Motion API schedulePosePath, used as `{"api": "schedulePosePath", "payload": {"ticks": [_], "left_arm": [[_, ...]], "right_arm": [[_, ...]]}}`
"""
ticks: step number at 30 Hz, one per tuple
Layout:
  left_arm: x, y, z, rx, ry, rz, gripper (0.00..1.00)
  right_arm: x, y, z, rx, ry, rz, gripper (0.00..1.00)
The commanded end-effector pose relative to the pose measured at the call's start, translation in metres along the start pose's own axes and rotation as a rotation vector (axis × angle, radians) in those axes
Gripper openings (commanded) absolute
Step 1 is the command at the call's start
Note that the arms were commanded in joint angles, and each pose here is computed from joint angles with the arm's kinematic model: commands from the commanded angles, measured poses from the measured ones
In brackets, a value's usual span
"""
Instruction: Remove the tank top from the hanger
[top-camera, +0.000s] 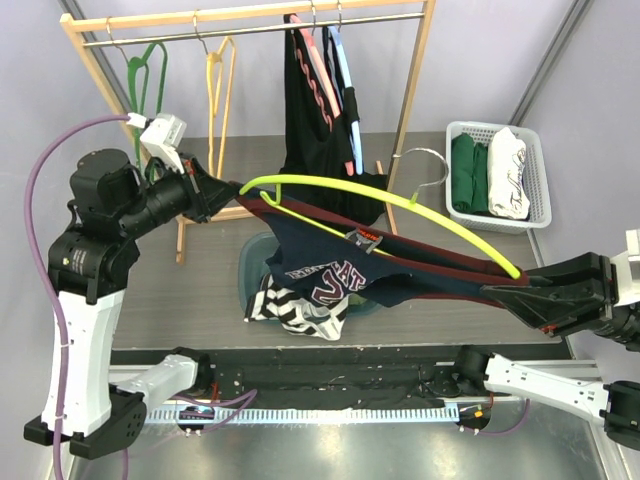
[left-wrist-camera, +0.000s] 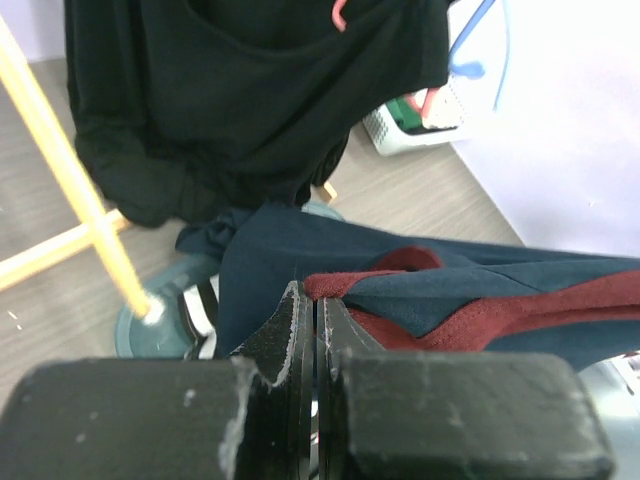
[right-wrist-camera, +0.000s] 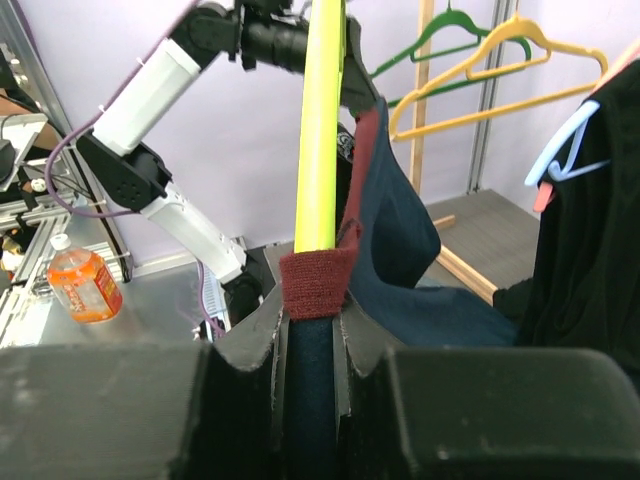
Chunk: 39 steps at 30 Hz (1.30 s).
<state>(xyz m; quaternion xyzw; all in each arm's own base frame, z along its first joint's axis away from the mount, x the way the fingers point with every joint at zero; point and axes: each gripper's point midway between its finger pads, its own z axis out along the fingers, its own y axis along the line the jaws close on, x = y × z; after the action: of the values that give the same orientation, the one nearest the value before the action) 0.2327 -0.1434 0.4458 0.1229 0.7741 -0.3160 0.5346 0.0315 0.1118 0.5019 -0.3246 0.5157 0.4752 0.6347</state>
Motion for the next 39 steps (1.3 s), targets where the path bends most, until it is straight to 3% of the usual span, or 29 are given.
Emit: {"api": "schedulePosePath", "payload": {"ticks": [1,8,9,11,12,14,15,22,25,27,30,33,39], "left_arm": [[0.001,0.048,0.008,-0.201,-0.027,0.055,0.00],[0.012,0.017,0.006,-0.046,0.008,0.041,0.00],[0.012,0.010,0.003,-0.012,0.008,0.042,0.07],[0.005,0.001,-0.005,0.017,-0.007,0.071,0.32],[-0.006,-0.008,-0.012,0.040,-0.032,0.108,0.60],[-0.013,-0.015,-0.022,0.053,-0.050,0.144,0.93],[-0.022,-0.023,-0.030,0.065,-0.077,0.175,0.98],[-0.047,-0.010,-0.060,-0.082,-0.156,0.358,1.00],[-0.040,-0.010,-0.066,-0.075,-0.130,0.436,1.00],[-0.008,-0.022,-0.068,0.050,-0.031,0.516,1.00],[0.029,-0.028,-0.070,0.149,0.062,0.524,1.00],[0.047,-0.054,-0.079,0.299,0.073,0.482,0.98],[0.016,-0.124,-0.095,0.640,-0.016,0.243,0.97]], "right_arm": [[-0.089,0.028,-0.035,-0.135,-0.346,-0.051,0.01],[-0.076,0.016,-0.004,-0.086,-0.283,-0.046,0.01],[-0.071,0.013,0.005,-0.073,-0.261,-0.044,0.01],[-0.060,0.008,0.017,-0.057,-0.222,-0.040,0.01],[-0.054,0.007,0.024,-0.052,-0.199,-0.038,0.01],[-0.051,0.006,0.030,-0.050,-0.185,-0.035,0.01],[-0.051,0.006,0.032,-0.050,-0.182,-0.037,0.01],[-0.053,0.006,0.043,-0.054,-0.168,-0.047,0.01],[-0.057,0.001,0.044,-0.027,-0.175,-0.047,0.01],[-0.063,-0.008,0.041,0.025,-0.197,-0.049,0.01],[-0.069,-0.020,0.039,0.096,-0.242,-0.037,0.01],[-0.069,-0.033,0.039,0.167,-0.284,-0.025,0.01],[-0.027,-0.052,0.070,0.244,-0.185,-0.013,0.01]]}}
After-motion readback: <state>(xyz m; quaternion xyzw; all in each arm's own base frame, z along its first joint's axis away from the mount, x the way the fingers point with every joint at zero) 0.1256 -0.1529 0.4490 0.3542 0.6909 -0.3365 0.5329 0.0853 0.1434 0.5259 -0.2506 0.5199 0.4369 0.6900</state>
